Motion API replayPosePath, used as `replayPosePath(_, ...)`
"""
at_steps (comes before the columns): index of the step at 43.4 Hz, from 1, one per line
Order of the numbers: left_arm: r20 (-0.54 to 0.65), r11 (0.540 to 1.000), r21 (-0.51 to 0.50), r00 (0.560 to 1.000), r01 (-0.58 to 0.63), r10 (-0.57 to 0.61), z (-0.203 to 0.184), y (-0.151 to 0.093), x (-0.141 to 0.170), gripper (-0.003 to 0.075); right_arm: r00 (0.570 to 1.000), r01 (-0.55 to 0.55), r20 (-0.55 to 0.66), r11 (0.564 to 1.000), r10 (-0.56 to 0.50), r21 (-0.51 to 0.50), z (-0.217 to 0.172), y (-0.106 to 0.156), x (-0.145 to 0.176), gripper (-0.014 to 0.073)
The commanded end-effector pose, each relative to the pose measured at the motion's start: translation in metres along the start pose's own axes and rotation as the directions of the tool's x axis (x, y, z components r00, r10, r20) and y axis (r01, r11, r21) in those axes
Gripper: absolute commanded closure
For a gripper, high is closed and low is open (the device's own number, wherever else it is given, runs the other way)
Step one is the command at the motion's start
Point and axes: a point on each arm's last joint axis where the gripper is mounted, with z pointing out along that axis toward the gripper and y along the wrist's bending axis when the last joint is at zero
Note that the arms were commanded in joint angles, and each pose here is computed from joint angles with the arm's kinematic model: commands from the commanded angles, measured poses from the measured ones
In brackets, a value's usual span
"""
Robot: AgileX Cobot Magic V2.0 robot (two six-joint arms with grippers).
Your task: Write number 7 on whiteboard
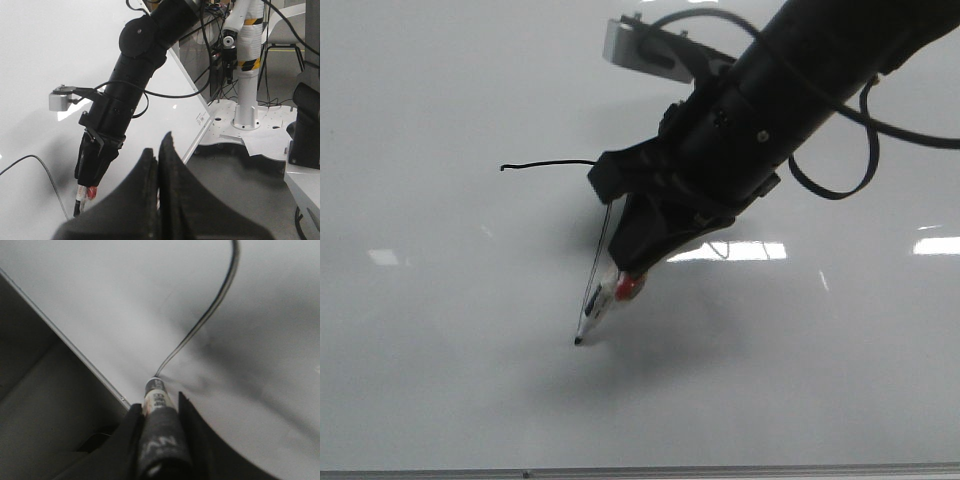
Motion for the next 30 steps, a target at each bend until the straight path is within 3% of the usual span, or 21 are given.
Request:
replayPosePath(1,0.080,0.999,-0.035,0.996,0.027,-0.024,-0.001,0.004,-0.014,0.0741,0.982,0.102,0.155,0.993,-0.109,0.052,-0.030,0.013,-0.026,0.0656)
replayPosePath(5,0.081,0.999,-0.035,0.996,0.027,-0.024,-0.001,0.004,-0.014,0.0741,0.953,0.236,0.198,0.972,-0.231,0.000,-0.058,0.042,-0.031,0.0656)
replayPosePath(9,0.089,0.998,-0.032,0.995,0.049,-0.046,-0.001,0.004,-0.014,0.0741,0.902,0.381,0.233,0.924,-0.363,-0.035,-0.082,0.064,-0.032,0.0656)
replayPosePath(15,0.035,0.998,-0.019,0.998,0.055,-0.054,0.007,0.004,-0.012,0.0717,0.798,0.585,0.260,0.803,-0.544,-0.117,-0.110,0.090,-0.029,0.0656)
replayPosePath(19,-0.069,0.999,0.005,0.997,0.044,-0.044,0.022,0.004,-0.011,0.0610,0.757,0.650,0.258,0.729,-0.600,-0.215,-0.123,0.105,-0.025,0.0656)
replayPosePath(25,-0.239,0.999,0.039,0.971,0.015,-0.006,0.051,0.007,-0.007,0.0306,0.721,0.691,0.265,0.644,-0.640,-0.328,-0.141,0.123,-0.021,0.0656)
replayPosePath(27,-0.285,0.999,0.045,0.959,0.003,0.010,0.062,0.008,-0.005,0.0251,0.711,0.701,0.269,0.622,-0.650,-0.349,-0.145,0.128,-0.020,0.0656)
replayPosePath(30,-0.338,0.999,0.050,0.941,0.010,0.007,0.076,0.010,-0.002,0.0239,0.697,0.713,0.278,0.594,-0.661,-0.372,-0.152,0.133,-0.020,0.0656)
